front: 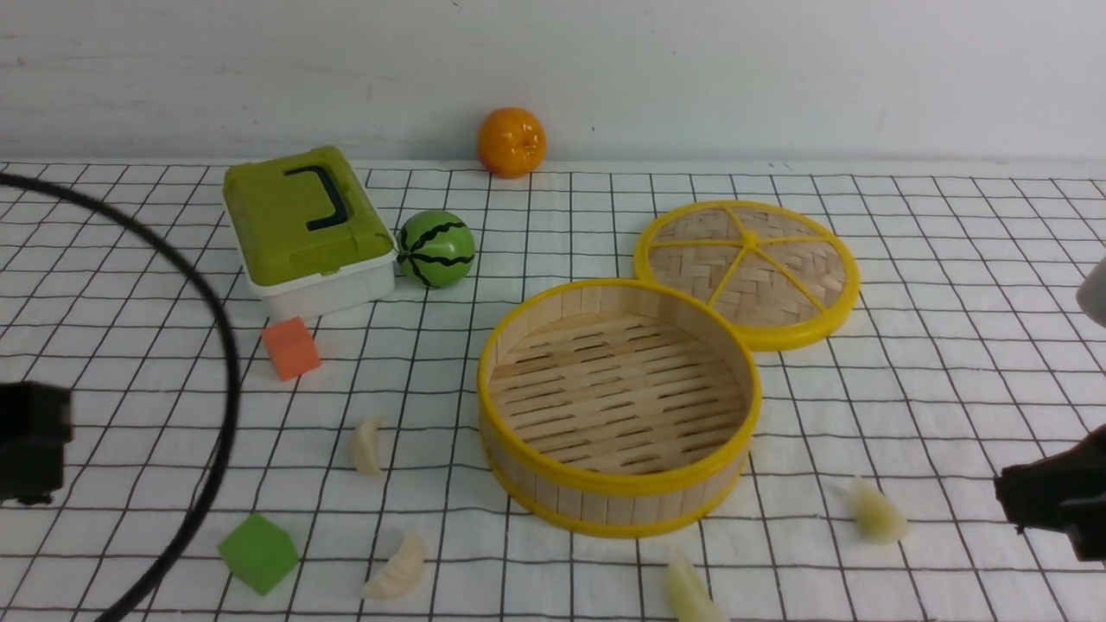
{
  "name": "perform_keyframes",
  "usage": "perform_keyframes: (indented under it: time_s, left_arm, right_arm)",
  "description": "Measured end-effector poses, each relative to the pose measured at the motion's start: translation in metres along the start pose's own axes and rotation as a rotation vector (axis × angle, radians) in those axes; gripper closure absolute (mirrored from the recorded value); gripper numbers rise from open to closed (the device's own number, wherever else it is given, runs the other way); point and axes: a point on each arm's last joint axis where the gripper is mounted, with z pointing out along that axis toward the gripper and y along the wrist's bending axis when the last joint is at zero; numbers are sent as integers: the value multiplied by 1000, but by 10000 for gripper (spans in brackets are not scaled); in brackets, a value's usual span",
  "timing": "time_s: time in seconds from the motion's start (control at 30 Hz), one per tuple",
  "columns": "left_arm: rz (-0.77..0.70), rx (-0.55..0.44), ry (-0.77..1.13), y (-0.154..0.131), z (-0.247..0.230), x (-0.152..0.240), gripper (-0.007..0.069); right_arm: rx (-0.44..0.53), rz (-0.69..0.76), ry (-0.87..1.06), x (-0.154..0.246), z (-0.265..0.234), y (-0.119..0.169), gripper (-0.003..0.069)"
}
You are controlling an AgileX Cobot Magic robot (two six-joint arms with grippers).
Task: Put the dumplings into the steamer on the table with the white tablecloth.
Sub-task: 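Reach for and grasp a dumpling on the table with the left gripper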
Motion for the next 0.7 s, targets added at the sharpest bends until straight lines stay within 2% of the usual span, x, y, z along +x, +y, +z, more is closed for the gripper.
perform_keyframes:
  time_s: [0.17, 0.33, 0.37, 0.5, 0.53, 0.57, 0.67, 0.7]
  left_arm:
    - [169, -19, 251, -39, 66, -37, 638]
    - [226, -85, 328, -61, 113, -51, 627]
    - [205, -93, 332, -66, 129, -55, 606]
    - [145, -103, 326, -70, 158, -62, 503]
    - [113, -105, 316, -71, 169, -63, 423]
    - [104, -105, 314, -71, 172, -63, 400]
    - [34, -107, 276, -72, 193, -65, 192]
    - [33, -109, 274, -72, 194, -65, 181]
  right_arm:
    - [-1, 1, 0, 0, 0, 0, 657]
    - [-2, 1, 0, 0, 0, 0, 653]
    - [-2, 1, 2, 0, 0, 0, 652]
    - [-5, 1, 11, 1, 0, 0, 650]
    - [-7, 1, 16, 1, 0, 1, 649]
    - [-7, 1, 17, 2, 0, 1, 648]
    - [-10, 2, 19, 2, 0, 1, 648]
    - [-10, 2, 19, 2, 0, 1, 648]
